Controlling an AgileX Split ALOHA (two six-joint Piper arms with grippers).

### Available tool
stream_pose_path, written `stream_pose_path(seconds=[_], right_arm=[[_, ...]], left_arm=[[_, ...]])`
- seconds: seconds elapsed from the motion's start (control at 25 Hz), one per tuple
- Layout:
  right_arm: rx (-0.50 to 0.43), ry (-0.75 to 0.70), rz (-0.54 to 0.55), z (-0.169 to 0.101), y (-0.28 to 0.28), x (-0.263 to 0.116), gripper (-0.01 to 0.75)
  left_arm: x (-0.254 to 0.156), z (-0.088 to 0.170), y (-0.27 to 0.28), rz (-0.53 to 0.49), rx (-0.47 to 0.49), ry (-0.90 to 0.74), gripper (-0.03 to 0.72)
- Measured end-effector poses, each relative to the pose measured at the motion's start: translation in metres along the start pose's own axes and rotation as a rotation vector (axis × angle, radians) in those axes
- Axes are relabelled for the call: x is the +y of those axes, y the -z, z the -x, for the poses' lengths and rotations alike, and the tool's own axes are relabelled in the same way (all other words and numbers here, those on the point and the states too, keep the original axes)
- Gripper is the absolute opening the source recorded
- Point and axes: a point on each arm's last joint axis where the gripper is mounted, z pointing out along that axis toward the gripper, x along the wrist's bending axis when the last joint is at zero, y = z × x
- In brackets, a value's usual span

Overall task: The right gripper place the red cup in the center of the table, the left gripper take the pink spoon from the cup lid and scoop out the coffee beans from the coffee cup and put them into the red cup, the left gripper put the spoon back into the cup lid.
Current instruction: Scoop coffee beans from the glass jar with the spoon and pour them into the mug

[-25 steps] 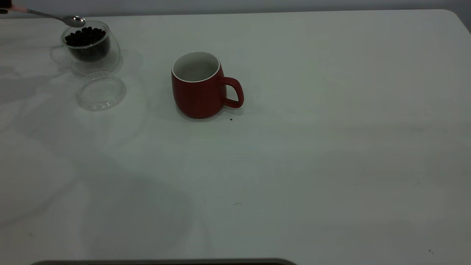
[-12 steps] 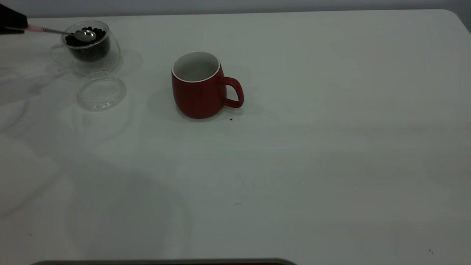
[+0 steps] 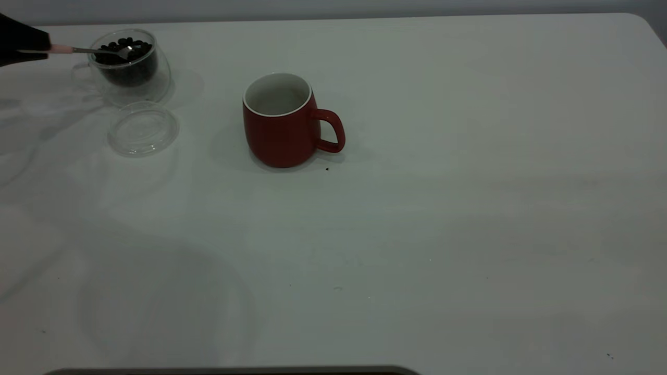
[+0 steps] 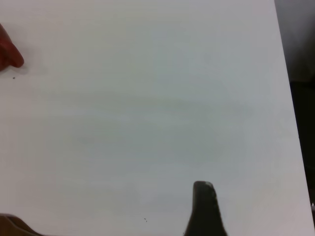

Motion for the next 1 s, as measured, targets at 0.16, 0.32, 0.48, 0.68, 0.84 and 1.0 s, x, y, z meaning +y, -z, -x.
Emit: stream_pose_path(seconds=[0.16,0.32,0.48,0.68,0.84,1.0], right_arm=[[0.0,0.0,0.0,0.0,0.0,0.0,0.591],[0.0,0.0,0.0,0.0,0.0,0.0,0.591],[0.0,0.0,0.0,0.0,0.0,0.0,0.591],[0.0,0.0,0.0,0.0,0.0,0.0,0.591],[0.0,0.0,0.0,0.0,0.0,0.0,0.591],[0.0,0.0,0.0,0.0,0.0,0.0,0.591]], left_arm=[[0.0,-0.007,0.017,0.018,-0.02,0.061,0.124],[-0.001,-0.01,0.024,0.022,-0.04,0.09,0.124],[-0.004,-0.014,0.023,0.018,-0.047,0.112,0.124],[-0.011,-0.025,0.016,0.028,-0.061,0.134,0.124],[-0.011,-0.028,0.014,0.044,-0.07,0.131,0.123],[-0.012,-0.028,0.012,0.045,-0.074,0.135,0.123]])
